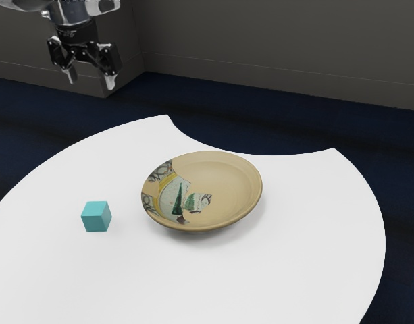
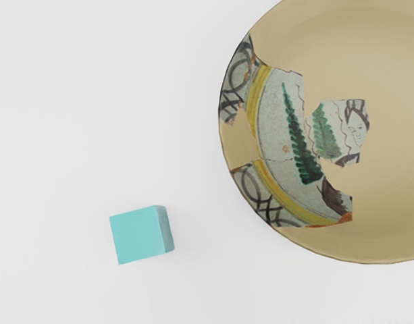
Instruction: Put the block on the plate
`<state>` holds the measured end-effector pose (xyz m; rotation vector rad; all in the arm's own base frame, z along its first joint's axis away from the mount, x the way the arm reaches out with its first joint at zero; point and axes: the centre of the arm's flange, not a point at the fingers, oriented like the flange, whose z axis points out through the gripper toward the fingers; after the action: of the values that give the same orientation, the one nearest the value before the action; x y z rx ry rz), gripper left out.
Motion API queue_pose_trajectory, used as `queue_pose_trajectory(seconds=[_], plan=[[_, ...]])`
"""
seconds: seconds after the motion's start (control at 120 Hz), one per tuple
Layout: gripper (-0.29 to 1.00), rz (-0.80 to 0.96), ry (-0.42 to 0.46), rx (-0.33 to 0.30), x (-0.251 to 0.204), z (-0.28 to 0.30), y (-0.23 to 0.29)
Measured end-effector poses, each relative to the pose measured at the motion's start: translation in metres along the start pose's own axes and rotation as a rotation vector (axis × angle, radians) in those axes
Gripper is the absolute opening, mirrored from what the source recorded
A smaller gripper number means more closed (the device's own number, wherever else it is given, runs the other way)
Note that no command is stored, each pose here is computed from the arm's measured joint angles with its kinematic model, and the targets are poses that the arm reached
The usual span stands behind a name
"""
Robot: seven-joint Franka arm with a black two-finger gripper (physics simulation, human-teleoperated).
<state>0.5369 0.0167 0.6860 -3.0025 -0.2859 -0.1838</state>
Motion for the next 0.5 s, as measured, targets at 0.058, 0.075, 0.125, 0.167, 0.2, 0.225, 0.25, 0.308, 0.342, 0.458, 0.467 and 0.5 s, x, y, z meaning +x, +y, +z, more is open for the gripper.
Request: queue_pose_trajectory(seconds=[0.058, 0.075, 0.125, 0.167, 0.2, 0.225, 0.25, 0.308, 0.342, 0.458, 0.467, 0.5], plan=[[0.7, -0.006, -0.004, 0.002, 0.0, 0.004, -0.003], [0.7, -0.009, -0.008, 0.003, 0.0, 0.006, -0.005], [0.7, -0.017, -0.024, 0.003, -0.004, 0.016, -0.012], [0.7, -0.025, -0.044, 0.004, -0.008, 0.03, -0.018], [0.7, -0.028, -0.068, 0.006, -0.01, 0.048, -0.02], [0.7, -0.031, -0.085, 0.008, -0.011, 0.062, -0.022], [0.7, -0.038, -0.1, 0.009, -0.012, 0.076, -0.026], [0.7, -0.058, -0.129, 0.011, -0.014, 0.104, -0.037], [0.7, -0.069, -0.14, 0.008, -0.015, 0.117, -0.042], [0.7, -0.13, -0.188, -0.023, -0.025, 0.165, -0.056], [0.7, -0.135, -0.191, -0.026, -0.026, 0.169, -0.057], [0.7, -0.16, -0.208, -0.036, -0.03, 0.187, -0.064]])
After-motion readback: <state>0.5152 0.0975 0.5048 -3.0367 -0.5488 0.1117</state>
